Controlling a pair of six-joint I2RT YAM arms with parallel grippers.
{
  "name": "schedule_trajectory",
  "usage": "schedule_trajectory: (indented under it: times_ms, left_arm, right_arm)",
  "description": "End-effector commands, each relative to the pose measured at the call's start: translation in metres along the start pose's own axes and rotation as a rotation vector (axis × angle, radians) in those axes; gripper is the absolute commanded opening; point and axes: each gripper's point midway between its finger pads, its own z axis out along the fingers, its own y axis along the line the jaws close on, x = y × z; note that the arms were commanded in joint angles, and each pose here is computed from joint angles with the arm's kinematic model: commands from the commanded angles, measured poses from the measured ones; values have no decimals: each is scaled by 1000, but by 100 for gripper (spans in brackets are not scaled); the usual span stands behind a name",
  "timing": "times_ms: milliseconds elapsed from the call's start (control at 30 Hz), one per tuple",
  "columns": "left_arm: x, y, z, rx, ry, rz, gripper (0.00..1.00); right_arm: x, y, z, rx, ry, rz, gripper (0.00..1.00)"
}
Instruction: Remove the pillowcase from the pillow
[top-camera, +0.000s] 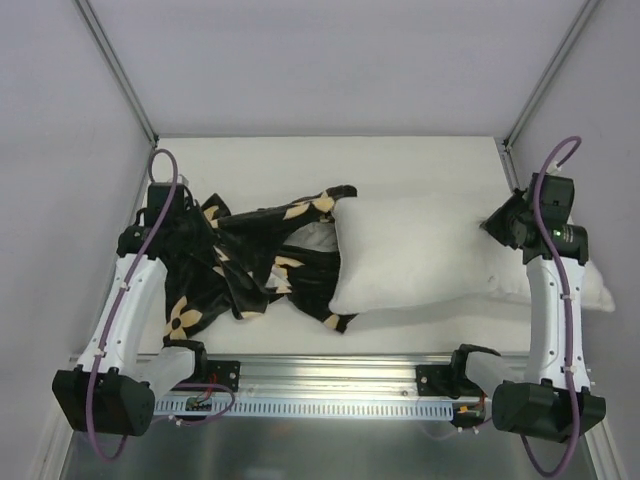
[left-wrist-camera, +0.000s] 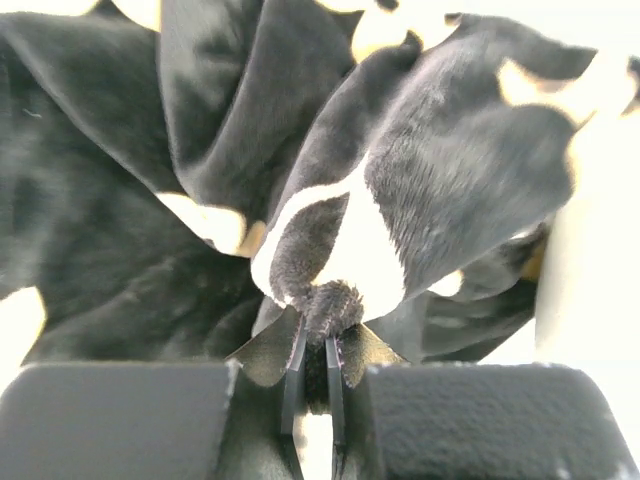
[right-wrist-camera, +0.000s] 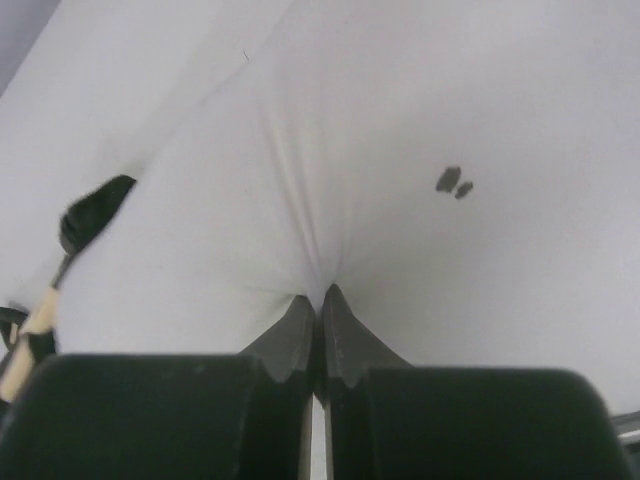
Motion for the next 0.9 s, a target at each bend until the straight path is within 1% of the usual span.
schedule_trajectory:
  times_ms: [0, 33, 67, 100, 133, 167, 267, 300, 400, 467, 533, 633, 667, 700, 800, 833, 867]
  left_arm:
    - [-55, -22, -33, 67, -105, 42, 0]
    - [-69, -27, -40, 78, -139, 46, 0]
    - [-84, -23, -40, 54, -156, 31, 0]
    - [-107, -31, -54, 61, -215, 33, 0]
    - [-117, -33, -58, 61, -231, 28, 0]
    - [-135, -33, -64, 54, -255, 5, 0]
    - [-160, -30, -72, 36, -297, -32, 0]
    - [-172, -29, -84, 33, -336, -45, 0]
    - [-189, -27, -101, 43, -390, -87, 0]
    - [-190, -32, -102, 71, -381, -82, 0]
    - [-187, -31, -97, 71, -364, -73, 0]
    - [-185, -13, -93, -5, -379, -87, 0]
    - [-185, -9, -92, -15, -378, -93, 0]
    - [-183, -4, -90, -37, -377, -100, 0]
    - [-181, 9, -83, -83, -368, -117, 0]
    - [-180, 11, -81, -90, -365, -116, 1]
    - [-177, 10, -78, -80, -349, -108, 11]
  right_arm:
    - [-73, 34, -56, -132, -214, 50, 1]
    - [-80, 38, -62, -148, -229, 65, 1]
    - [-88, 40, -67, -158, -247, 86, 1]
    - [-94, 44, -69, -171, -249, 114, 1]
    - [-103, 53, -79, -205, -270, 122, 1]
    - [-108, 58, -80, -222, -274, 130, 1]
    - [-121, 71, -90, -271, -298, 165, 1]
    - [-125, 75, -92, -287, -309, 170, 1]
    - [-133, 92, -94, -370, -313, 183, 1]
    - [-131, 105, -91, -440, -283, 178, 1]
    - [-126, 107, -73, -439, -249, 158, 1]
    - [-98, 108, -39, -423, -151, 119, 1]
    - [-84, 109, -24, -410, -107, 94, 1]
    - [-65, 100, -1, -370, -59, 93, 1]
    - [-27, 88, 40, -320, 45, 64, 1]
    - [-20, 88, 47, -321, 69, 56, 1]
    - [-12, 86, 57, -312, 99, 46, 16]
